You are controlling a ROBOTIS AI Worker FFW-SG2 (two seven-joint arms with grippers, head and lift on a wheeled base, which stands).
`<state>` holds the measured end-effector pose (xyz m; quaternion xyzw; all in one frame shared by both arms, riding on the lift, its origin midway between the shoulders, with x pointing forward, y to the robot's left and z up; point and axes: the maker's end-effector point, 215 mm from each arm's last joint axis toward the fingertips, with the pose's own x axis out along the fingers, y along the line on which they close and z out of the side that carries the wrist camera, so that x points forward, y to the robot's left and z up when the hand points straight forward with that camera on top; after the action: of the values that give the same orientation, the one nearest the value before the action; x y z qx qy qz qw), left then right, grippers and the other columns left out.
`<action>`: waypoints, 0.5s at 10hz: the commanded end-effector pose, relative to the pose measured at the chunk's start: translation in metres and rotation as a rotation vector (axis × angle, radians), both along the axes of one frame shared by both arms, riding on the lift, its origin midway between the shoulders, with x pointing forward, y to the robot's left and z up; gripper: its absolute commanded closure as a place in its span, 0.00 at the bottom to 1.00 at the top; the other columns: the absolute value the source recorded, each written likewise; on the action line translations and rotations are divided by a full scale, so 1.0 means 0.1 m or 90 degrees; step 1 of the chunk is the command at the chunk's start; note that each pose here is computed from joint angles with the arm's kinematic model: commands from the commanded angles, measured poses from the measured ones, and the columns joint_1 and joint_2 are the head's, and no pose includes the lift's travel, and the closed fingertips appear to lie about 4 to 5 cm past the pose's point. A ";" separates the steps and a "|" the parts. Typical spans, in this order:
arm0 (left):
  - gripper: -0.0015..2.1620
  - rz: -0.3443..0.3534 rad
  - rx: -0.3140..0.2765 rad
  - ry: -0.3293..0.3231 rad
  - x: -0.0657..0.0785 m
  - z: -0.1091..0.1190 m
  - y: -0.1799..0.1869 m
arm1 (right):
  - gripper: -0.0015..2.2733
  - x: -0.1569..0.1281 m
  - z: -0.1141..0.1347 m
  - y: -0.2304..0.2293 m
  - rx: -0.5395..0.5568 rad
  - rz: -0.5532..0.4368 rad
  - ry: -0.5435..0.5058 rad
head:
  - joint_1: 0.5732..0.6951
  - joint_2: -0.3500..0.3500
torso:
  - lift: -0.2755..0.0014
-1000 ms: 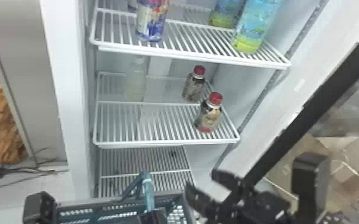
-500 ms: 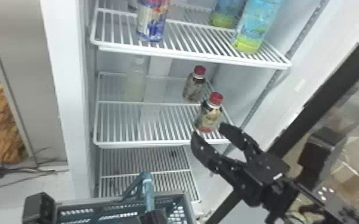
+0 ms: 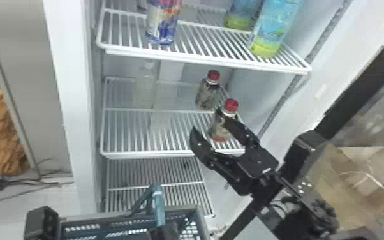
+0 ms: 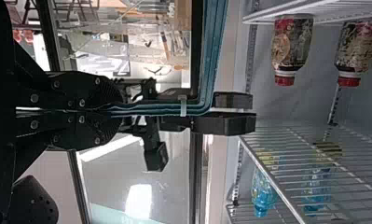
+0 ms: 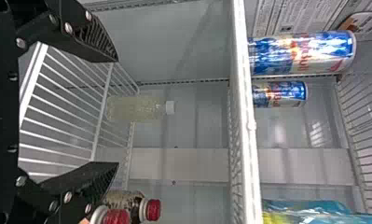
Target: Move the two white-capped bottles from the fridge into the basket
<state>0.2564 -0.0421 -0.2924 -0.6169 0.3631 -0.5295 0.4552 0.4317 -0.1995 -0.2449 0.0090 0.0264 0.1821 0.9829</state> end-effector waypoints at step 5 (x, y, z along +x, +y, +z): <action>0.52 -0.007 -0.003 -0.003 -0.02 0.03 -0.04 | 0.04 0.72 -0.18 0.24 0.025 0.031 -0.061 | 1.00 0.01 | 0.06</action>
<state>0.2551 -0.0453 -0.2897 -0.6155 0.3637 -0.5339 0.4515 0.4943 -0.1777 -0.2632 0.0183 -0.0164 0.2053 0.9784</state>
